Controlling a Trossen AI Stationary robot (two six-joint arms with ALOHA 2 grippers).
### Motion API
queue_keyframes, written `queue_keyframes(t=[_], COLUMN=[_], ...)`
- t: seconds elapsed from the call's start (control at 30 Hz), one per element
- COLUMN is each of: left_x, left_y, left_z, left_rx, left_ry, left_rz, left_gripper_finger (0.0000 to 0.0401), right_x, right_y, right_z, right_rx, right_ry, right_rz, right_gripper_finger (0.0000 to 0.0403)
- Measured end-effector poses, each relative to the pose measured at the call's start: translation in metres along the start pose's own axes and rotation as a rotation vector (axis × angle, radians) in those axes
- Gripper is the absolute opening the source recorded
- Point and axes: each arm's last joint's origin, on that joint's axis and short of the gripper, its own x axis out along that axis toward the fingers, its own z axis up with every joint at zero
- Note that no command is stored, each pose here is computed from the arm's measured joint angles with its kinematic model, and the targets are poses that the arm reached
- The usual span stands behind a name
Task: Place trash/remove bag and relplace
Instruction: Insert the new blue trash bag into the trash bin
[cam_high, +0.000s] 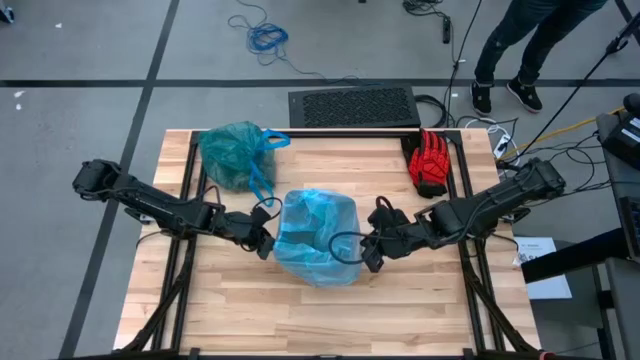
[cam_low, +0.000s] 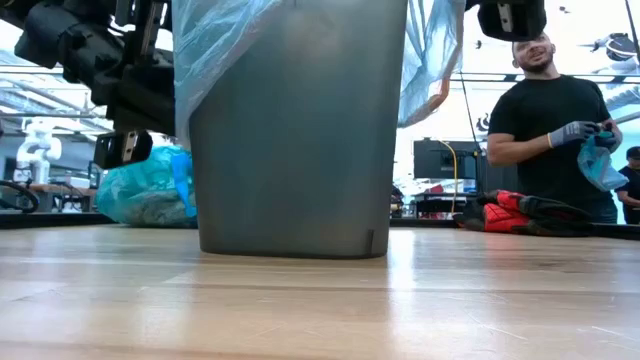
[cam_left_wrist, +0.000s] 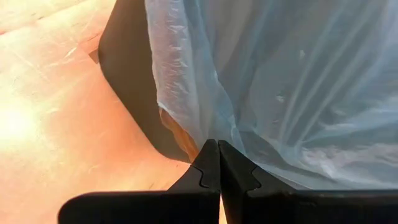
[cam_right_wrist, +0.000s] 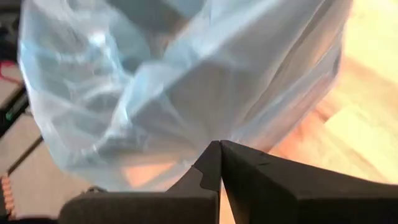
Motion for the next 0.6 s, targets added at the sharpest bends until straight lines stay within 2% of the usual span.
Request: queue_keyframes(t=[0.17, 0.37, 0.47, 0.6], left_x=[-0.005, -0.011, -0.017, -0.025], left_y=[-0.007, -0.019, -0.023, -0.019], left_z=[0.003, 0.007, 0.007, 0.005], left_rx=[-0.009, -0.026, 0.006, 0.043], left_ry=[-0.017, -0.022, 0.009, 0.092], left_rz=[-0.032, -0.071, -0.007, 0.166], left_gripper_finger=[0.0, 0.0, 0.0, 0.0], right_x=[0.007, 0.021, 0.021, 0.019], right_y=[-0.001, -0.011, -0.011, -0.009], right_z=[0.007, -0.004, -0.008, -0.011], right_rx=[-0.031, -0.063, -0.105, -0.148], right_ry=[-0.043, -0.008, 0.001, -0.024], right_rz=[0.021, -0.019, -0.029, -0.034], right_gripper_finger=[0.0, 0.0, 0.0, 0.0])
